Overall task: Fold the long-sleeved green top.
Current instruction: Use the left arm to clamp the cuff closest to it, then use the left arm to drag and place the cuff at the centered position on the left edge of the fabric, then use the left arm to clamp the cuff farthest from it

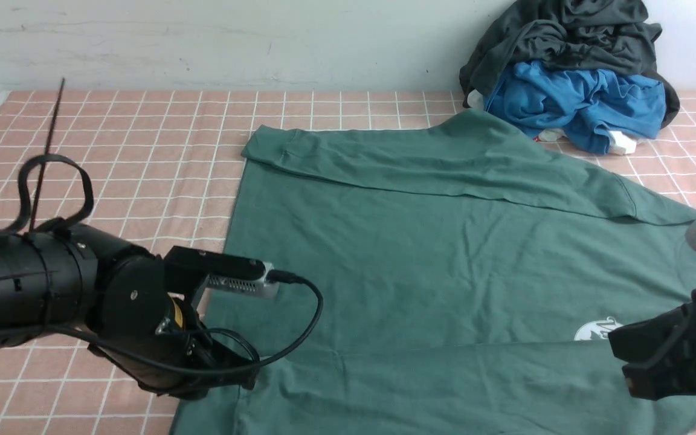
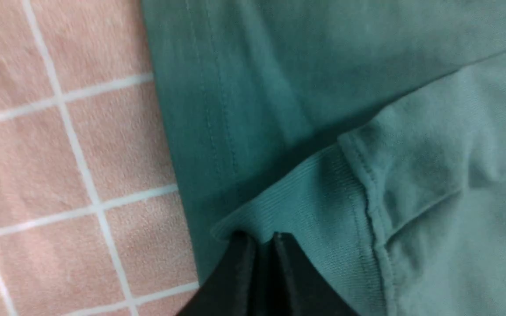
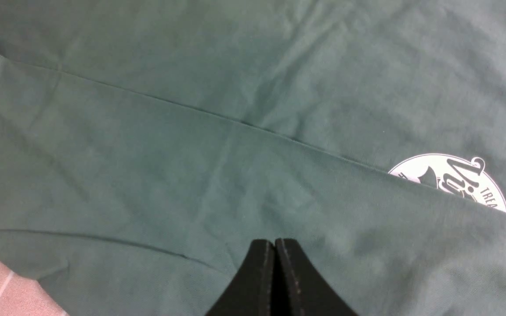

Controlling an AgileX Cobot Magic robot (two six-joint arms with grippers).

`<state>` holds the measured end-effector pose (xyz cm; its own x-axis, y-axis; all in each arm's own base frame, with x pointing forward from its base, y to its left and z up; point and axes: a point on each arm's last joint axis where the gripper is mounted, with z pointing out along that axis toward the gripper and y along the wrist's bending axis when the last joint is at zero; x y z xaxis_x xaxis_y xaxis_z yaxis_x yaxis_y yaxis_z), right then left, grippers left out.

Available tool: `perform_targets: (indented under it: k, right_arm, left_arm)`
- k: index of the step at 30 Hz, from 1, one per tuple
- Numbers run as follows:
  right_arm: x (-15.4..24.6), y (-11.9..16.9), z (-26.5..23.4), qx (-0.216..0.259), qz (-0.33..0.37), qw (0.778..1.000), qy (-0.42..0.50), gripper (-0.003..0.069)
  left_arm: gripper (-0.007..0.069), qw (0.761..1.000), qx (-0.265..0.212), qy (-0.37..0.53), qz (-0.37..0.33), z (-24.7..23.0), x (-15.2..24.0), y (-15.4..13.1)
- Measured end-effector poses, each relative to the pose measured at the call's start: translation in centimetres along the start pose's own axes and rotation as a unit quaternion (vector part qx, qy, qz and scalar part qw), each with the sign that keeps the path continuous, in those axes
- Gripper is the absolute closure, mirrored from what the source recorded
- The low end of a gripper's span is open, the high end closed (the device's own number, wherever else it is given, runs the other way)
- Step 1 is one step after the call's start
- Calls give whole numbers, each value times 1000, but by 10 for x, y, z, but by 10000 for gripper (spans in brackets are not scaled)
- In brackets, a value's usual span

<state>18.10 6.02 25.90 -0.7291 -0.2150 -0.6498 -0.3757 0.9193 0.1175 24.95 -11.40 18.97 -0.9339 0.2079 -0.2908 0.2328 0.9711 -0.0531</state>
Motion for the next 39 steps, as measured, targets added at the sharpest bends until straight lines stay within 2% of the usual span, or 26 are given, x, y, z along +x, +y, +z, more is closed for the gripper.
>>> perform_targets:
  k: [6,12,16,20,24,30,32,34,39]
  right_arm:
    - [0,0,0,-1,-6,1000,0,673]
    - [0,0,0,-1,-6,1000,0,673]
    - [0,0,0,-1,-6,1000,0,673]
    - [0,0,0,-2,-5,1000,-1,673]
    - [0,0,0,-2,-5,1000,-1,673]
    - [-1,0,0,-1,-7,1000,-4,673]
    - [-1,0,0,-1,-8,1000,-4,673]
    - [-1,0,0,0,-9,1000,-5,673]
    - [-1,0,0,0,-10,1000,-5,673]
  left_arm:
    - [606,998,-6,-54,19,-40,-23,-2]
    - [606,986,-57,-134,79,-61,-65,4]
    - [606,982,-83,-150,73,-54,-98,13]
    - [597,983,-97,-142,59,-21,-142,22]
    - [530,984,-104,-135,48,7,-172,29]
    - [272,980,-105,-166,-1,36,-231,55]
    - [223,978,-96,-182,-21,41,-245,63]
    - [189,975,-77,-203,-51,52,-263,73]
    - [176,965,-33,-237,-110,84,-287,94]
